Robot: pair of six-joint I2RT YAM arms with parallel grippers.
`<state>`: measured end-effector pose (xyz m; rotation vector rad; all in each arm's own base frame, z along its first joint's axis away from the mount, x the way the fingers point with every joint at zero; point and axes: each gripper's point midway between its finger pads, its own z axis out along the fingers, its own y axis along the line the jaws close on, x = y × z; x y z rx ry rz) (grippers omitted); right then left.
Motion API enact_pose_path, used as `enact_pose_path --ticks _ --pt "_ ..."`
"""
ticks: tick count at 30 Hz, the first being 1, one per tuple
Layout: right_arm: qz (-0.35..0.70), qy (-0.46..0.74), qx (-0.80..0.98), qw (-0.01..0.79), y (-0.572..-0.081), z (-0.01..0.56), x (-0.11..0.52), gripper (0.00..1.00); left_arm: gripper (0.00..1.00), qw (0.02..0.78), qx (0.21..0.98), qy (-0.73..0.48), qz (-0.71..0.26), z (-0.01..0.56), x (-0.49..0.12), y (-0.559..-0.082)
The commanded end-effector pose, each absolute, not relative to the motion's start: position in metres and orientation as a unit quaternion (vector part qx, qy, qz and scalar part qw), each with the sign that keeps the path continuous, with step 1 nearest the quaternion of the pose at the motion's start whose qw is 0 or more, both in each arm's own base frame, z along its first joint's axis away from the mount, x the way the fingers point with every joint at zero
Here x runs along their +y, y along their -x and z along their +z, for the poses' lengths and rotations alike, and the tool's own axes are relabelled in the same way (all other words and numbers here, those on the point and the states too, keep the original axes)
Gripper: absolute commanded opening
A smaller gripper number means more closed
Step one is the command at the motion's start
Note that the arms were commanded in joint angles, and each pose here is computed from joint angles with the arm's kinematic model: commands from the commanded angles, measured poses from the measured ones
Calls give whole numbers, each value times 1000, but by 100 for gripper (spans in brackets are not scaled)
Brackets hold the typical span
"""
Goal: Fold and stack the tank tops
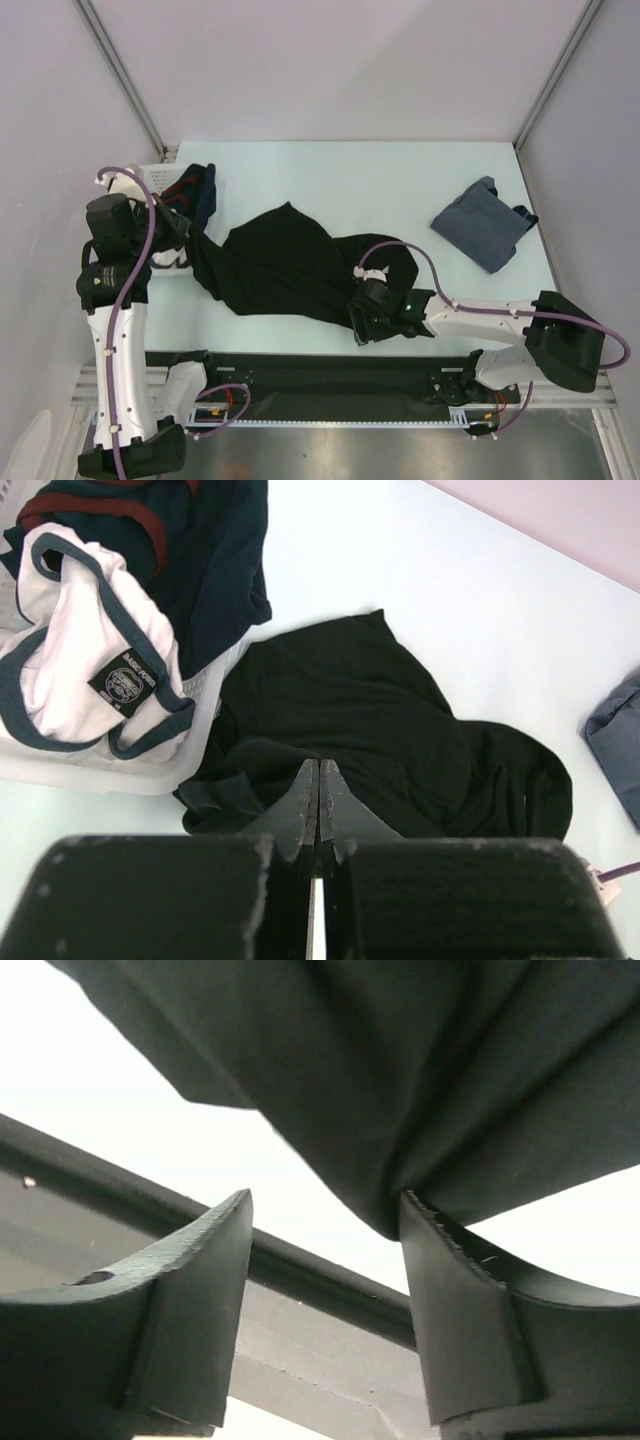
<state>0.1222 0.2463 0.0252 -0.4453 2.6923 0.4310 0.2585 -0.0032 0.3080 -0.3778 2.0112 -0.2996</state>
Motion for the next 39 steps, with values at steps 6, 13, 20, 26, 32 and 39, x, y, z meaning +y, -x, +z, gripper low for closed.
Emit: enact_pose_path --ticks 6,13,20,26,32,39 --pt "208 107 929 286 -203 96 263 65 0 531 827 148 -109 315 2 -258" --pt "213 136 927 276 -252 100 296 65 0 527 829 148 -110 313 2 -258" --pt "218 138 933 250 -273 76 322 58 0 528 829 149 -108 313 2 -258" --pt "209 120 942 233 -280 48 323 48 1 526 831 149 -107 311 3 -259" --pt "225 97 937 249 -298 60 318 0 0 525 831 147 -108 311 2 -260" --pt "296 30 874 384 -363 219 255 0 0 520 834 149 -112 313 3 -269"
